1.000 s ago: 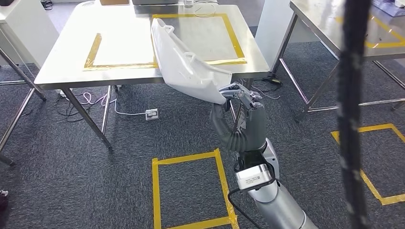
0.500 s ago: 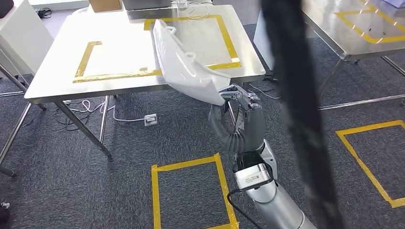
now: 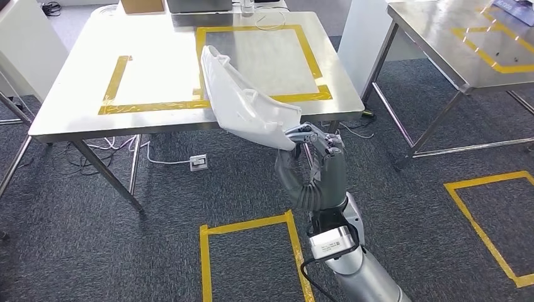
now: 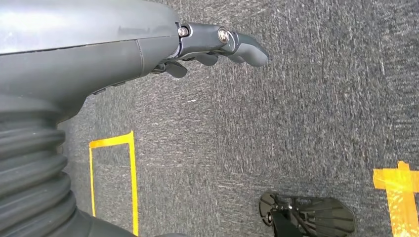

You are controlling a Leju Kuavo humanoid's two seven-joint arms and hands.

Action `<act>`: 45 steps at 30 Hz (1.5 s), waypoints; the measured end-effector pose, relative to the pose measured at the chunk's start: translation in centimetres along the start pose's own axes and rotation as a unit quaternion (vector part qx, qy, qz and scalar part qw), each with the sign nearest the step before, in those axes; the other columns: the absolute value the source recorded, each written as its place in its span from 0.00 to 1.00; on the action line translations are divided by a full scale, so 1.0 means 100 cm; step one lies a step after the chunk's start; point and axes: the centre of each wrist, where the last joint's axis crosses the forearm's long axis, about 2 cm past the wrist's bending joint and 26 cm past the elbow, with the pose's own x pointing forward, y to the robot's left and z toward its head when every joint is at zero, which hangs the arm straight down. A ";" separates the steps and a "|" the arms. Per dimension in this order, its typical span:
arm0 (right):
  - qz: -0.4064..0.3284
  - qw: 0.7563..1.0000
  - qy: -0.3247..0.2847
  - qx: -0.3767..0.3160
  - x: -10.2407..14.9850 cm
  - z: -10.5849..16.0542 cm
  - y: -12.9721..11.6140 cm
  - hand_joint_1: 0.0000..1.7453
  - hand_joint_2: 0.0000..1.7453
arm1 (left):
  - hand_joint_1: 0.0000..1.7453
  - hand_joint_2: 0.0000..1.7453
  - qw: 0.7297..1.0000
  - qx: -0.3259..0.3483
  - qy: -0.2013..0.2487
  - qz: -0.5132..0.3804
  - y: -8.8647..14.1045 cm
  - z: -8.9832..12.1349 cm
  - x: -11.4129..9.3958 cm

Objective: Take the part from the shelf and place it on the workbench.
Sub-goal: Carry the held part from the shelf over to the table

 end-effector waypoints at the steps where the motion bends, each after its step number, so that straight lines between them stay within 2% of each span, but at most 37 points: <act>1: 0.000 1.000 0.004 0.000 0.000 0.000 0.000 1.00 1.00 | 0.00 1.00 1.000 -0.001 0.001 -0.001 0.000 0.000 -0.001; 13: 0.006 1.000 0.014 0.001 0.004 0.014 -0.007 1.00 1.00 | 0.00 1.00 1.000 -0.004 -0.006 -0.009 0.000 0.000 -0.001; 19: 0.004 1.000 0.017 0.004 0.006 0.022 -0.007 1.00 1.00 | 0.00 1.00 1.000 -0.004 -0.002 -0.010 0.000 0.000 -0.007; 39: 0.003 1.000 0.018 0.018 -0.004 0.009 -0.010 1.00 1.00 | 0.00 1.00 1.000 -0.005 -0.004 -0.009 -0.001 0.000 -0.002; 45: 0.000 0.999 0.018 0.029 -0.013 -0.011 -0.012 1.00 1.00 | 0.00 1.00 1.000 -0.012 -0.013 -0.017 0.001 0.000 0.007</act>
